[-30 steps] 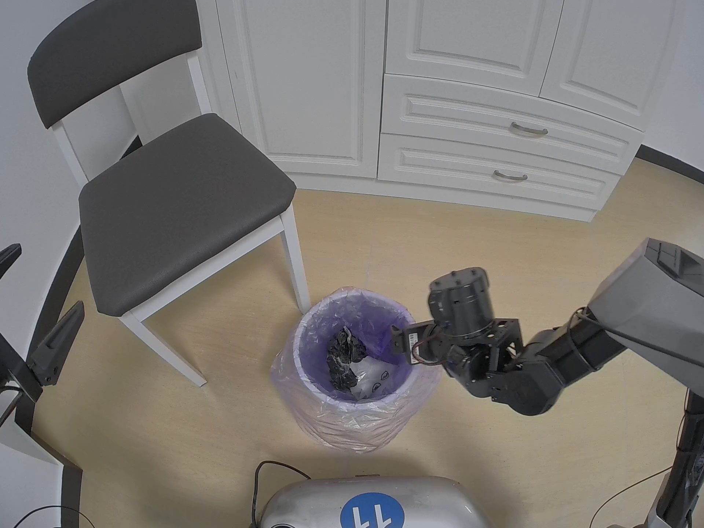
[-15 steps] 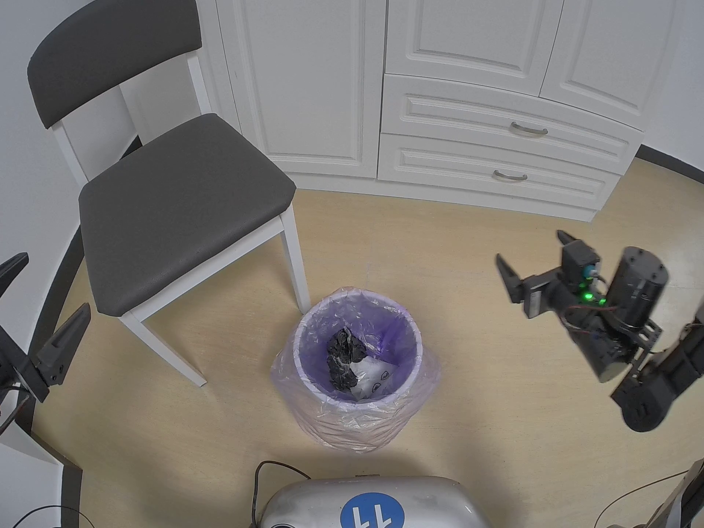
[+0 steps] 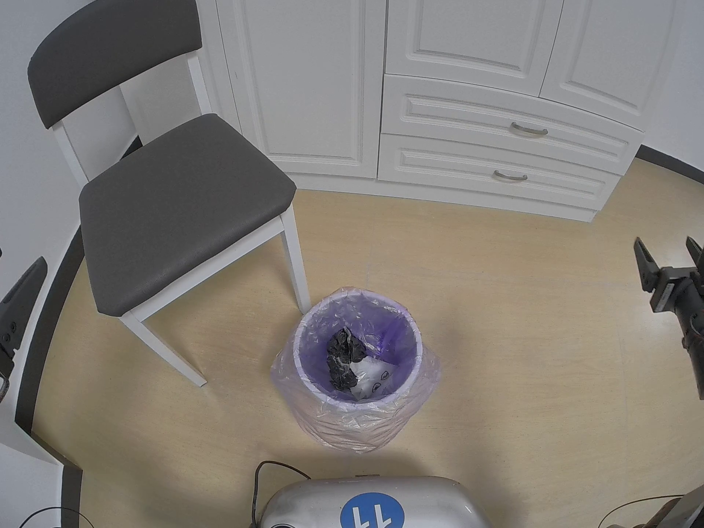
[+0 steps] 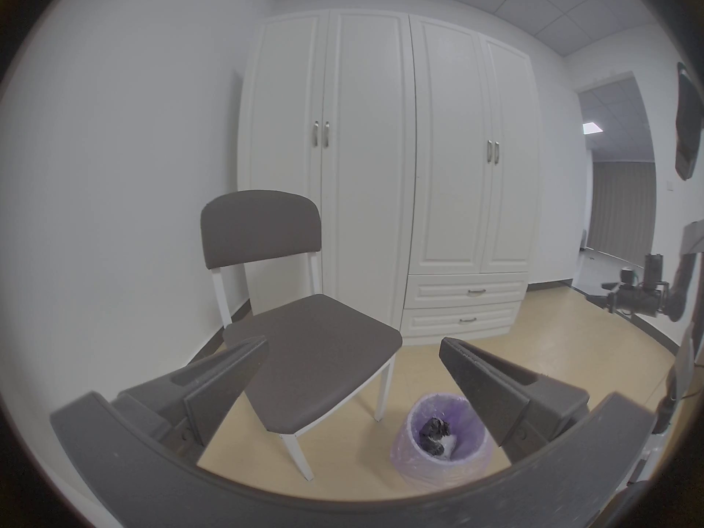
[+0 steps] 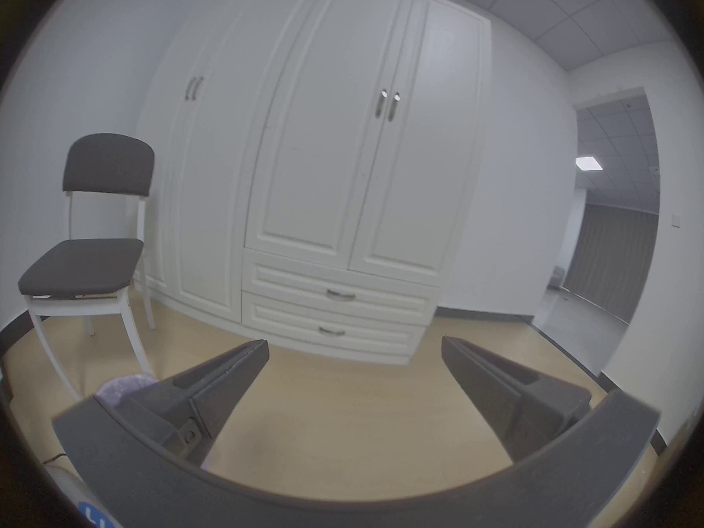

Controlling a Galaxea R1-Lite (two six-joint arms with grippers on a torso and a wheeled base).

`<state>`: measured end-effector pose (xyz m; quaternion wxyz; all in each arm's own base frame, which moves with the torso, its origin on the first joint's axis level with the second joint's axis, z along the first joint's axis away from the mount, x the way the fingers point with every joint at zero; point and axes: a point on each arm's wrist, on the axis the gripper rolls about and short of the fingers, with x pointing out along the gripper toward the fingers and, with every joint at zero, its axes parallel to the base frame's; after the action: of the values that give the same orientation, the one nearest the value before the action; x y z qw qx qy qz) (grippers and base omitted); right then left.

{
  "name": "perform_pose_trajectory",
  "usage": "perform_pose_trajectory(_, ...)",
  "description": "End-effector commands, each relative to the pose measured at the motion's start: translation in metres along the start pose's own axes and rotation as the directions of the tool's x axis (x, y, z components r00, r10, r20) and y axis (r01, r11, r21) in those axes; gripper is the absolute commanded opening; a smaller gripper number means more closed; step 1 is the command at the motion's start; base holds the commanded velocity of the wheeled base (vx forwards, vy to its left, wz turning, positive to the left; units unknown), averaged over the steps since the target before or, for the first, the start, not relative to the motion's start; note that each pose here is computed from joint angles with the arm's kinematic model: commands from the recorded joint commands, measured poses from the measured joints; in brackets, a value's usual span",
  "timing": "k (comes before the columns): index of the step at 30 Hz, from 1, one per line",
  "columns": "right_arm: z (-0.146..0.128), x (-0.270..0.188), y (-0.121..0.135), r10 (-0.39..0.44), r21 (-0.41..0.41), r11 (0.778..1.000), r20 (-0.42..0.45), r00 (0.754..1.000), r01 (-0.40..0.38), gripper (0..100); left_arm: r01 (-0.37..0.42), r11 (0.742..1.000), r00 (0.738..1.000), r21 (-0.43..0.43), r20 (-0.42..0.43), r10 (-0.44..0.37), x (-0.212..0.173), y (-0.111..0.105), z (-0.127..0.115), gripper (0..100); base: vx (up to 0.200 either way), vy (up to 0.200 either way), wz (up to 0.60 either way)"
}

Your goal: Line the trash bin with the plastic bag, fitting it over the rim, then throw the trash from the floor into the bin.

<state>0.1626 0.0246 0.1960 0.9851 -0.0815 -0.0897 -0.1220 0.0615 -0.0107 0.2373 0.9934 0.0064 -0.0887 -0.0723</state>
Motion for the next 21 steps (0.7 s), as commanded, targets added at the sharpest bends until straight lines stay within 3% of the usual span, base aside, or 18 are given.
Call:
perform_pose_trajectory(1, 0.036, -0.066, -0.046, -0.118, 0.155, 0.982, 0.059, 0.991, 0.107, 100, -0.097, 0.995, 0.993, -0.028, 0.059, 0.098, -0.014, 0.004, 0.006, 100, 0.0, 0.0, 0.0)
perform_pose_trajectory(7, 0.042, -0.099, -0.063, -0.168, 0.224, 0.962, 0.04, 0.985, 0.155, 100, -0.161, 0.987, 0.983, -0.026, 0.083, 0.162, -0.028, 0.005, 0.002, 100, 0.0, 0.0, 0.0)
perform_pose_trajectory(12, 0.041, -0.133, -0.076, -0.266, 0.266, 0.935, 0.09, 0.96, 0.235, 100, -0.25, 0.968, 0.96, 0.027, 0.137, 0.245, -0.049, 0.006, 0.0, 100, 0.0, 0.0, 0.0)
perform_pose_trajectory(15, 0.035, -0.15, -0.078, -0.277, 0.279, 0.931, 0.111, 0.955, 0.237, 100, -0.302, 0.953, 0.942, 0.036, 0.164, 0.293, -0.063, 0.005, 0.001, 100, 0.0, 0.0, 0.0)
perform_pose_trajectory(21, 0.024, -0.168, -0.081, -0.268, 0.351, 0.912, 0.123, 0.956, 0.21, 100, -0.306, 0.951, 0.946, 0.041, 0.125, 0.299, -0.083, 0.002, -0.01, 100, 0.0, 0.0, 0.0)
